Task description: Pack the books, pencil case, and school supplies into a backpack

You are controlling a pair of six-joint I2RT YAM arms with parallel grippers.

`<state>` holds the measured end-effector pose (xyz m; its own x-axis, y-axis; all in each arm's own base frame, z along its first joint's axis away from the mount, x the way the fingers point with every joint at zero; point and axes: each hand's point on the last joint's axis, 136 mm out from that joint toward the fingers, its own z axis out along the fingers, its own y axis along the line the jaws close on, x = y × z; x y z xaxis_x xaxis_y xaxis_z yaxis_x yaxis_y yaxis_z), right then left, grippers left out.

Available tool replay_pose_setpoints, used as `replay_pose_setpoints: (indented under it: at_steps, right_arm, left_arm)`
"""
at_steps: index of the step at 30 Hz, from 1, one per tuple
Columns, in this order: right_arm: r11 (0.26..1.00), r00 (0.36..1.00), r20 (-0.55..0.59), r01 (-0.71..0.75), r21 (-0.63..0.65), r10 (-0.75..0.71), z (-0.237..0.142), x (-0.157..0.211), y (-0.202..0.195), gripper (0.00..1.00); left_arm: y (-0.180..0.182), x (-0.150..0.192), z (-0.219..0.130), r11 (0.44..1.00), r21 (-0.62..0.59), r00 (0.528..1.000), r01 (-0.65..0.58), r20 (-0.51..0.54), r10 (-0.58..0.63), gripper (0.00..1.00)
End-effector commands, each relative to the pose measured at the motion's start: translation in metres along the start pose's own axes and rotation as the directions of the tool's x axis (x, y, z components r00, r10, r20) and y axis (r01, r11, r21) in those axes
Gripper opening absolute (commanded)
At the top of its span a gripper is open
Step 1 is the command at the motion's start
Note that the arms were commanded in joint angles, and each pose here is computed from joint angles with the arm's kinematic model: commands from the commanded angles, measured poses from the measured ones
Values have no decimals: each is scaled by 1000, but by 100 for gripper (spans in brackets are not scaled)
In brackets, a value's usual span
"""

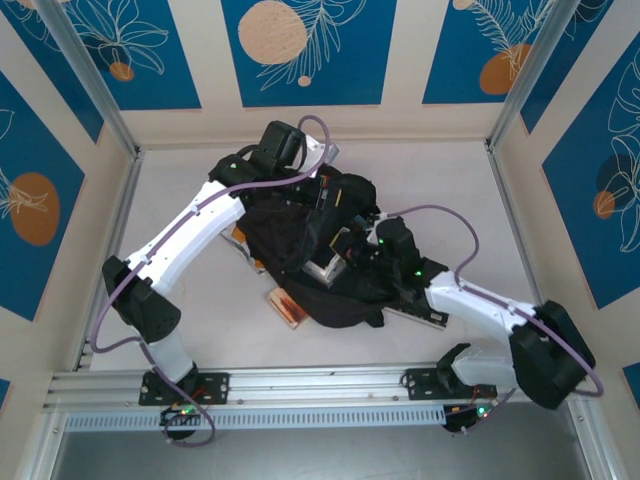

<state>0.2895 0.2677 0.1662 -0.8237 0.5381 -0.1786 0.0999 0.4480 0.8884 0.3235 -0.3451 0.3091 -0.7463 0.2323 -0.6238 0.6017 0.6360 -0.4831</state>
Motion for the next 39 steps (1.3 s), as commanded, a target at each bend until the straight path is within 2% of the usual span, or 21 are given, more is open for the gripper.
replay_pose_setpoints:
  at_steps: [1,3,7,12,17,20,23,27,31,33,35,37,39]
  right_arm:
    - [996,992,109,72,-58,-65,16,-24,32,0]
    - [999,992,117,49,1,-49,31,-29,23,0]
    - [998,992,116,48,32,-51,60,-39,21,0]
    - [997,997,3,80,24,-80,103,-40,39,2]
    - [994,992,-94,95,53,-90,122,-46,46,33]
    - [985,988,-64,148,83,-143,103,-50,49,48]
    - [968,978,-28,207,142,-205,73,-51,44,60]
    - [941,962,-31,271,204,-270,30,-43,26,67]
    - [907,931,-85,365,211,-355,-12,-27,14,65]
    - [886,911,-77,413,211,-406,-33,-22,8,63]
    - [875,897,-54,440,203,-438,-51,-23,3,57]
    - [865,895,-12,434,254,-445,-70,-33,-10,49]
    - [846,911,77,343,408,-406,-97,-57,-42,39]
  left_arm:
    - [-22,-28,-29,994,103,992,-21,122,9,0]
    - [-11,-31,-30,997,78,992,-1,126,-9,0]
    - [17,-40,-39,996,51,984,72,158,-79,0]
    - [57,-46,-40,985,2,970,172,172,-169,0]
    - [93,-43,-35,966,-62,956,252,170,-239,0]
    - [116,-40,-33,948,-104,944,299,176,-279,1]
    - [132,-37,-28,931,-114,929,347,175,-326,7]
    - [148,-31,-20,914,-142,920,380,164,-357,13]
    - [154,-25,-10,907,-147,916,393,143,-374,16]
    - [157,-22,-4,903,-156,914,400,134,-382,17]
    - [157,-19,2,902,-150,913,405,120,-390,18]
    - [153,-17,9,905,-134,914,404,100,-393,25]
    - [144,-14,16,914,-119,922,387,75,-381,36]
